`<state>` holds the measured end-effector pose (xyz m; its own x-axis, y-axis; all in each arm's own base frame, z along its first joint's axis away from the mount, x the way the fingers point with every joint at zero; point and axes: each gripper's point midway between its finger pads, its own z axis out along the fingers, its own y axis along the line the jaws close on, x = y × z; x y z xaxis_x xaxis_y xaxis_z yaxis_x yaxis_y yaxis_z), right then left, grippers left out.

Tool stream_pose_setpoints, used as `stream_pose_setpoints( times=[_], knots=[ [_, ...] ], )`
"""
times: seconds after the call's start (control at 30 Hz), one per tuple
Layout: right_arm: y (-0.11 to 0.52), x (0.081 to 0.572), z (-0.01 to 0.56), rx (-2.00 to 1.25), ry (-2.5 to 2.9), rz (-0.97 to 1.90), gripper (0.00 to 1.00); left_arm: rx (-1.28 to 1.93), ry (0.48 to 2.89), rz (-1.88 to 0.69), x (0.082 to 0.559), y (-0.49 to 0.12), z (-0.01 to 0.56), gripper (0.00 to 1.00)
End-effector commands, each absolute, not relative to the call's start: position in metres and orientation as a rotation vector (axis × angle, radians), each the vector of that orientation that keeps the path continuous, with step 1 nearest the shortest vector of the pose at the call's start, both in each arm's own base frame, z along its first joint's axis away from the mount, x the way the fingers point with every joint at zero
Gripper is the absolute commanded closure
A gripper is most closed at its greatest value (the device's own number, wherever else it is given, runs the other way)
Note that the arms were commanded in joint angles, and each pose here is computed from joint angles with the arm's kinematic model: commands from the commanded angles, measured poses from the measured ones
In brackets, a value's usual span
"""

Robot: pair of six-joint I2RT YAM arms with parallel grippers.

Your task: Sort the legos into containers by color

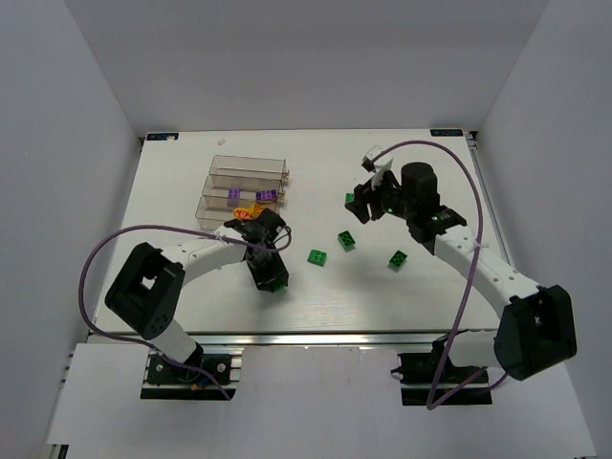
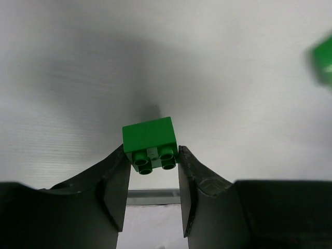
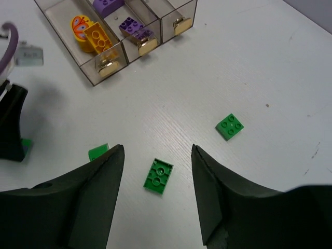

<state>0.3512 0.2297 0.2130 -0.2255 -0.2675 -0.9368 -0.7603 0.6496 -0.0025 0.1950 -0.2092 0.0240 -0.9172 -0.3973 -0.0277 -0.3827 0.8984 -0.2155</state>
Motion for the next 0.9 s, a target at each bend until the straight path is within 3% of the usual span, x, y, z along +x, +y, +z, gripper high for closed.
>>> stream_pose_setpoints(
  times=[0.0, 0.03, 0.13, 0.23, 0.4, 0.6, 0.7, 0.73, 0.77, 0.8, 0.83, 0.87],
  knots=[
    [0.221, 0.339, 0.219, -0.859, 1.738, 0.547, 0.41, -0.542, 2.813, -0.413, 0.247, -0.224, 0.067, 0.85],
    [0.213, 0.339, 0.216, -0.854, 1.744, 0.525, 0.47, -0.483, 2.760, -0.410, 0.262, -0.226, 0.076, 0.87],
    [0.197, 0.333, 0.205, -0.826, 1.773, 0.484, 0.84, -0.396, 2.632, -0.405, 0.314, -0.232, 0.118, 0.88],
    [0.186, 0.328, 0.194, -0.822, 1.797, 0.457, 1.00, -0.396, 2.547, -0.347, 0.370, -0.227, 0.150, 0.89],
    [0.178, 0.311, 0.175, -0.899, 1.812, 0.450, 1.00, -0.488, 2.443, -0.253, 0.459, -0.201, 0.169, 0.89],
    [0.170, 0.307, 0.159, -0.915, 1.875, 0.446, 1.00, -0.608, 2.353, -0.173, 0.526, -0.154, 0.169, 0.89],
    [0.167, 0.308, 0.155, -0.909, 1.891, 0.442, 0.78, -0.627, 2.326, -0.181, 0.546, -0.145, 0.163, 0.86],
    [0.166, 0.309, 0.154, -0.908, 1.899, 0.442, 0.64, -0.637, 2.333, -0.183, 0.551, -0.143, 0.156, 0.83],
    [0.166, 0.310, 0.153, -0.908, 1.902, 0.442, 0.58, -0.650, 2.331, -0.184, 0.555, -0.136, 0.153, 0.80],
    [0.165, 0.312, 0.150, -0.905, 1.915, 0.442, 0.51, -0.648, 2.341, -0.189, 0.556, -0.138, 0.149, 0.76],
    [0.167, 0.315, 0.151, -0.903, 1.919, 0.444, 0.37, -0.656, 2.338, -0.191, 0.559, -0.132, 0.148, 0.71],
    [0.167, 0.318, 0.152, -0.898, 1.919, 0.442, 0.33, -0.660, 2.354, -0.193, 0.559, -0.129, 0.140, 0.64]
  ],
)
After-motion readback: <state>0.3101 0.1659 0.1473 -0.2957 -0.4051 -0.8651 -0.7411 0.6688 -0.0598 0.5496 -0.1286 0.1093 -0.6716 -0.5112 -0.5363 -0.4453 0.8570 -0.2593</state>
